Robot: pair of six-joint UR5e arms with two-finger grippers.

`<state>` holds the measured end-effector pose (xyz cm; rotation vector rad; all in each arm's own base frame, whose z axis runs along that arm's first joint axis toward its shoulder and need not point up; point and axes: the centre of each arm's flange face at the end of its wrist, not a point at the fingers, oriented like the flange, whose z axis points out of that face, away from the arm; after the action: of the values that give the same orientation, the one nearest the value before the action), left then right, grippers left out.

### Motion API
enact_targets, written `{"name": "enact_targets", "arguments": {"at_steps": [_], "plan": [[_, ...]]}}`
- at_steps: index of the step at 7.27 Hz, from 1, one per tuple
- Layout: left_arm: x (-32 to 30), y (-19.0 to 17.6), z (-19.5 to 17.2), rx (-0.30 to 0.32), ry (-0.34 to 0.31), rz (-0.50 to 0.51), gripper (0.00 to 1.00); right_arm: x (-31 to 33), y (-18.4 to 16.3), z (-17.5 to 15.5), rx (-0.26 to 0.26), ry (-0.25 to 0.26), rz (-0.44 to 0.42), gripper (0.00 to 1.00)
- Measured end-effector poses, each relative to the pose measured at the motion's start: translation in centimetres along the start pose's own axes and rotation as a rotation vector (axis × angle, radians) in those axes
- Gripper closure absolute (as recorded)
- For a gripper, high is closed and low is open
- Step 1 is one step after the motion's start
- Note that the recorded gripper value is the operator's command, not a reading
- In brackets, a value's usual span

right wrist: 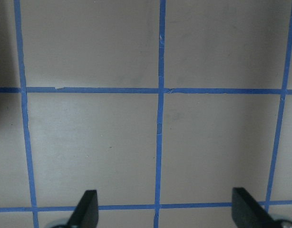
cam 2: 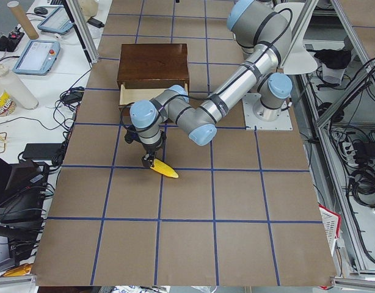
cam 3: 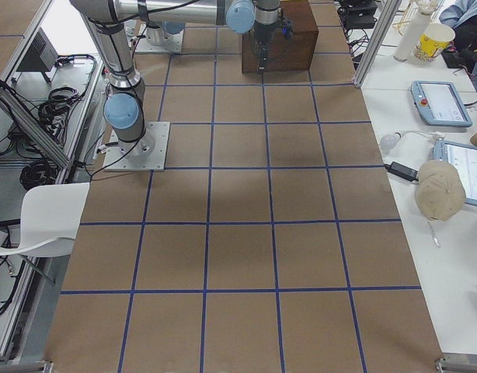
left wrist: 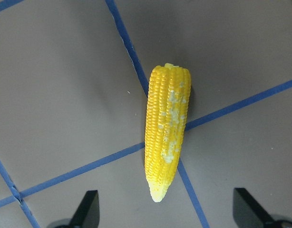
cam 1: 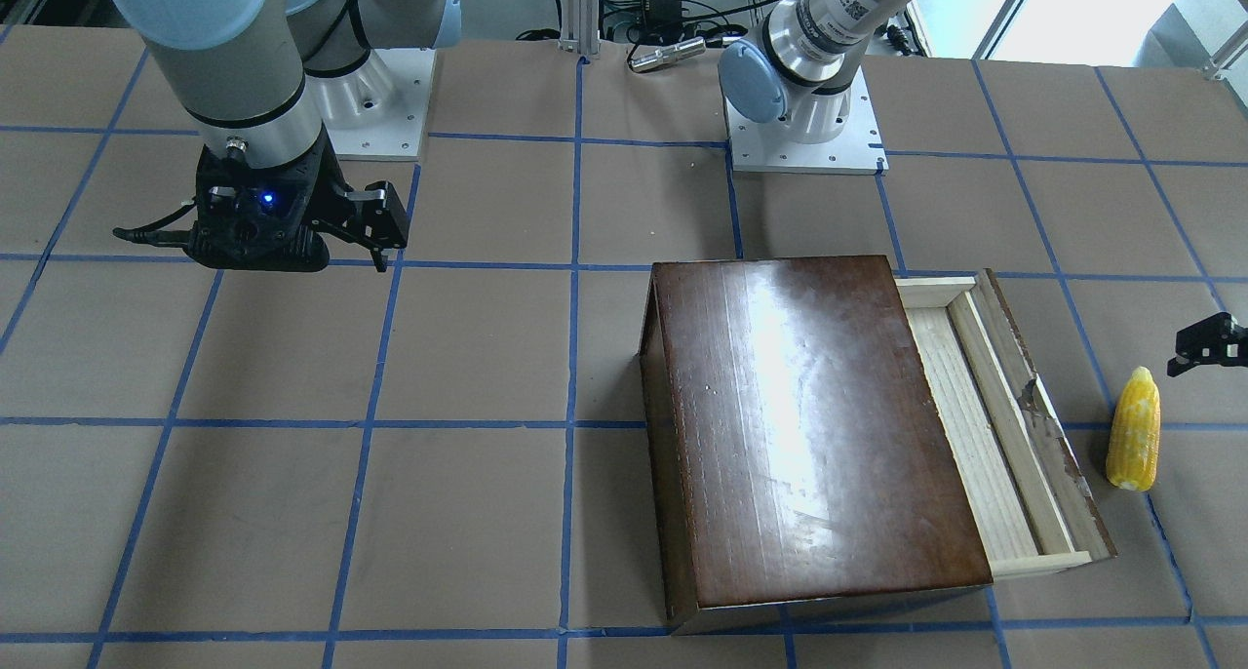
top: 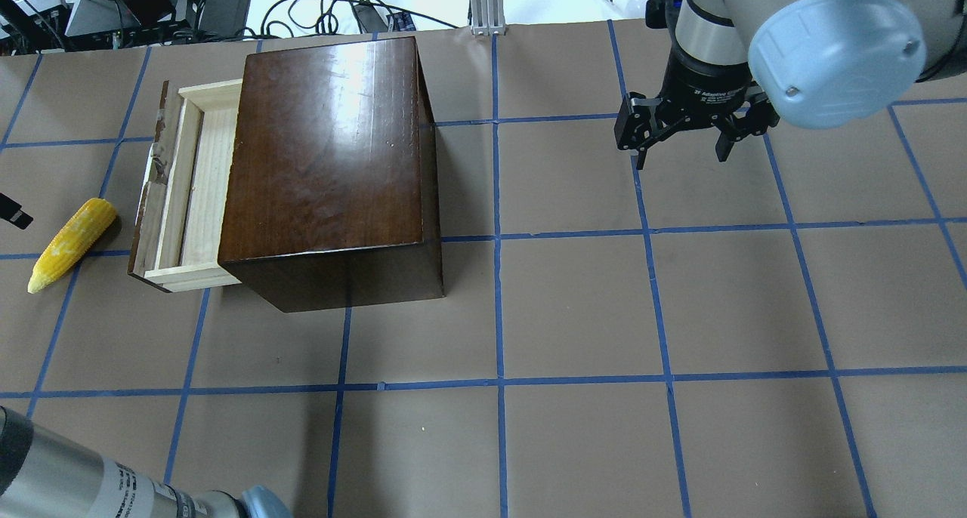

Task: Open drawer and put corn inside
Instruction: 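Lower the left gripper over the yellow corn cob and grasp it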

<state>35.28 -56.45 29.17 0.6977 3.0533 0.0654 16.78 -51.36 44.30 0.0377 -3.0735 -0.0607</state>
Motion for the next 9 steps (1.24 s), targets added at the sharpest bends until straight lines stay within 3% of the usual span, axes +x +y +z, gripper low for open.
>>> {"name": "enact_targets", "arguments": {"at_steps": [5, 8, 9], "plan": [[0.4, -0.2, 4.7, -0.015, 0.057, 0.039, 0.00, 0.0, 0.0, 0.0, -0.001, 0.000, 0.000, 0.00], [-0.4, -0.9, 7.5, -0.004, 0.047, 0.041, 0.00, 0.0, 0.0, 0.0, -0.001, 0.000, 0.000, 0.00], [-0.7, -1.2, 8.6, 0.009, 0.048, 0.040, 0.05, 0.0, 0.0, 0.0, -0.001, 0.000, 0.000, 0.00]]}}
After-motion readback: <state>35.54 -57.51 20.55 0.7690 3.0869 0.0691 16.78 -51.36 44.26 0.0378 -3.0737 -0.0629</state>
